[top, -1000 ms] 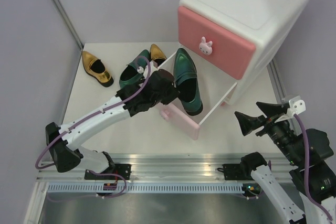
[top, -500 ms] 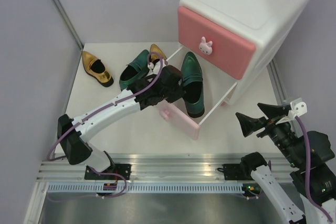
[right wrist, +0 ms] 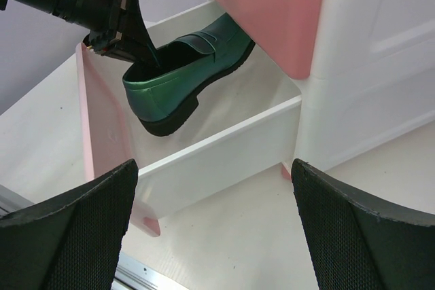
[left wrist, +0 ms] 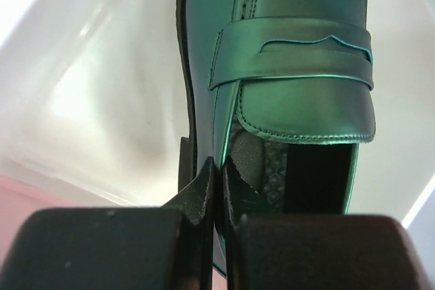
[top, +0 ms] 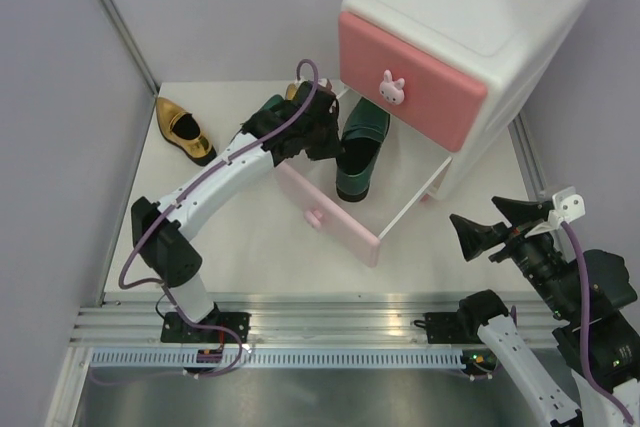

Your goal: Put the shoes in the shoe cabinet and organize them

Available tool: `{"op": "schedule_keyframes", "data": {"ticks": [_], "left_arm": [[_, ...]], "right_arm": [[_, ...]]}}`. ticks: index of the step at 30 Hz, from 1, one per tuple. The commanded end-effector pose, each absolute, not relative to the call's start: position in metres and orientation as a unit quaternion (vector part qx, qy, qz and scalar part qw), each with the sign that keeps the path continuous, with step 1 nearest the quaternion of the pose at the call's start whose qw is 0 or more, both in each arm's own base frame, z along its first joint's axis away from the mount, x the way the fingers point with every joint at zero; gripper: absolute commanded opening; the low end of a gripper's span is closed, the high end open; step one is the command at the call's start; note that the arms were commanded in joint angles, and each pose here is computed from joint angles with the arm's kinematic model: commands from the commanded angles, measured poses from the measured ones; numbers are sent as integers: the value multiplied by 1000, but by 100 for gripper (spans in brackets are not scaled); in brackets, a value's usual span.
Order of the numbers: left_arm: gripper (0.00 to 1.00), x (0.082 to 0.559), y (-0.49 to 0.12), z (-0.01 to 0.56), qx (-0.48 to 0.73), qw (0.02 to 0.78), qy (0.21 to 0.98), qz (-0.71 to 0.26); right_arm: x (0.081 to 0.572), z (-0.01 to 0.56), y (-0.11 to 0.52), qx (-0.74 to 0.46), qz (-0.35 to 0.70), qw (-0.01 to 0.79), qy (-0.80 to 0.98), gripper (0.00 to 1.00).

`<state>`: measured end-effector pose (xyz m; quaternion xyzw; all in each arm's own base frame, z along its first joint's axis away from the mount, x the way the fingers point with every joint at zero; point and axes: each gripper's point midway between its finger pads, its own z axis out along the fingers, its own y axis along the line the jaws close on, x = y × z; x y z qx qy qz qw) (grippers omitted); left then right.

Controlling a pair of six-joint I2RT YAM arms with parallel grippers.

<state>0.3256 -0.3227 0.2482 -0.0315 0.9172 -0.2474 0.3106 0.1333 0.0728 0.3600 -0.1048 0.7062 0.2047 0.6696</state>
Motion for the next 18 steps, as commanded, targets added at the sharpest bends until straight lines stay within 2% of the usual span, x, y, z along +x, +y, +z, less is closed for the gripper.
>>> {"op": "schedule_keyframes", "data": {"ticks": [1,11,18], "left_arm": [[2,338,-326,287,86,355,888,-279],[2,375,-287,277,167,386,880,-222],[2,396,-286,256,190,371,883,-215]], "right_arm": [[137,364,69,-103,190,673,707,98],[144,366,68,-100,181,671,712,98],[151,368,69,-101,175,670,714,98]]}}
